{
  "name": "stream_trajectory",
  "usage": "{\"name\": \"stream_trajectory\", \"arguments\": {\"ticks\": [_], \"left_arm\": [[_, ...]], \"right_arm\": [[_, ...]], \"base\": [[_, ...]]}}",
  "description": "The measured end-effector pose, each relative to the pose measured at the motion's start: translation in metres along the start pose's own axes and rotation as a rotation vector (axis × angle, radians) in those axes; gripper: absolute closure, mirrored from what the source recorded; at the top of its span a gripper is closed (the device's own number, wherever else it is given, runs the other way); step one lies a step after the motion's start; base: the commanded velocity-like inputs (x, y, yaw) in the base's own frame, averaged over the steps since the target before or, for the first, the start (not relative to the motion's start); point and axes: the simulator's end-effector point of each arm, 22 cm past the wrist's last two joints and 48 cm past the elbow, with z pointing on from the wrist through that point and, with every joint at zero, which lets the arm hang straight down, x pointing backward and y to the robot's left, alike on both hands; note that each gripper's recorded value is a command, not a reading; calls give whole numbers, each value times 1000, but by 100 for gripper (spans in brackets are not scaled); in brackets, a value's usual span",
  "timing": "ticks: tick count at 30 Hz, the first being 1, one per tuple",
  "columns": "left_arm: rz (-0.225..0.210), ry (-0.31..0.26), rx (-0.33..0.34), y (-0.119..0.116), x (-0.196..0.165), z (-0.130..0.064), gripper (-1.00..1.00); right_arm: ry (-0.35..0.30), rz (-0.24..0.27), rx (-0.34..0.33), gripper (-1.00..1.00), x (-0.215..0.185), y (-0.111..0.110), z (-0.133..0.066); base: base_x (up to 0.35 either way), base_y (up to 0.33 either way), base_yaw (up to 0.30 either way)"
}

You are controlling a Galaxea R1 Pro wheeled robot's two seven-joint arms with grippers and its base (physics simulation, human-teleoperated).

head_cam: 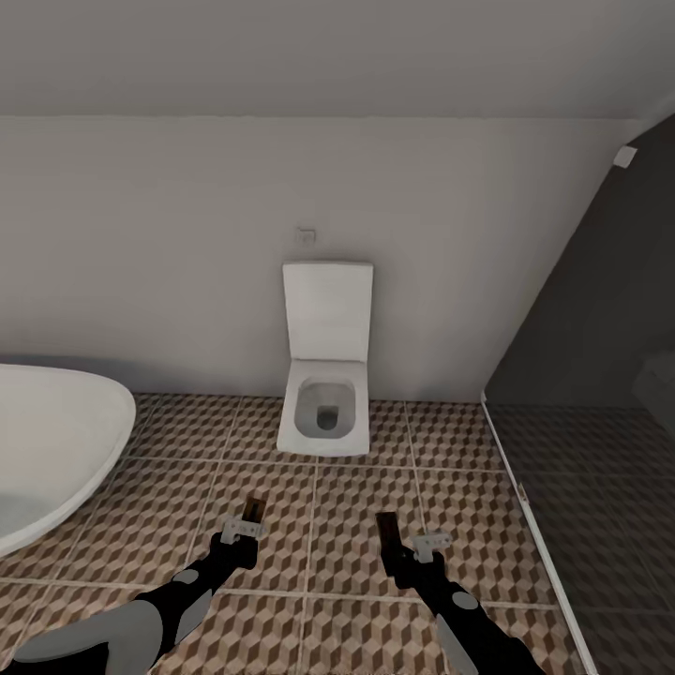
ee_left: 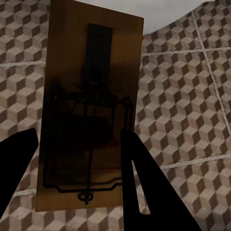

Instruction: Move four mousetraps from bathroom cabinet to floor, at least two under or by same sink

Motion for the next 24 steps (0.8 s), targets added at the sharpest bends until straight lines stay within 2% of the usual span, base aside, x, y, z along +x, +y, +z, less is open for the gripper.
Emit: {"name": "stream_trajectory", "arguments": {"ticks": [3,6,24], "left_arm": [[-1,4,0,0,4,3,100],[-2,9,1,1,7,7,100],[-8,36,3,4,32,28,100]], "right_arm": [[8,-13,22,100,5,-20,1],[14,-16,29,100,9,-27,4],[42,-17,45,100,31,-44,23]], "base": [[0,0,0],[0,0,0],[0,0,0]]}}
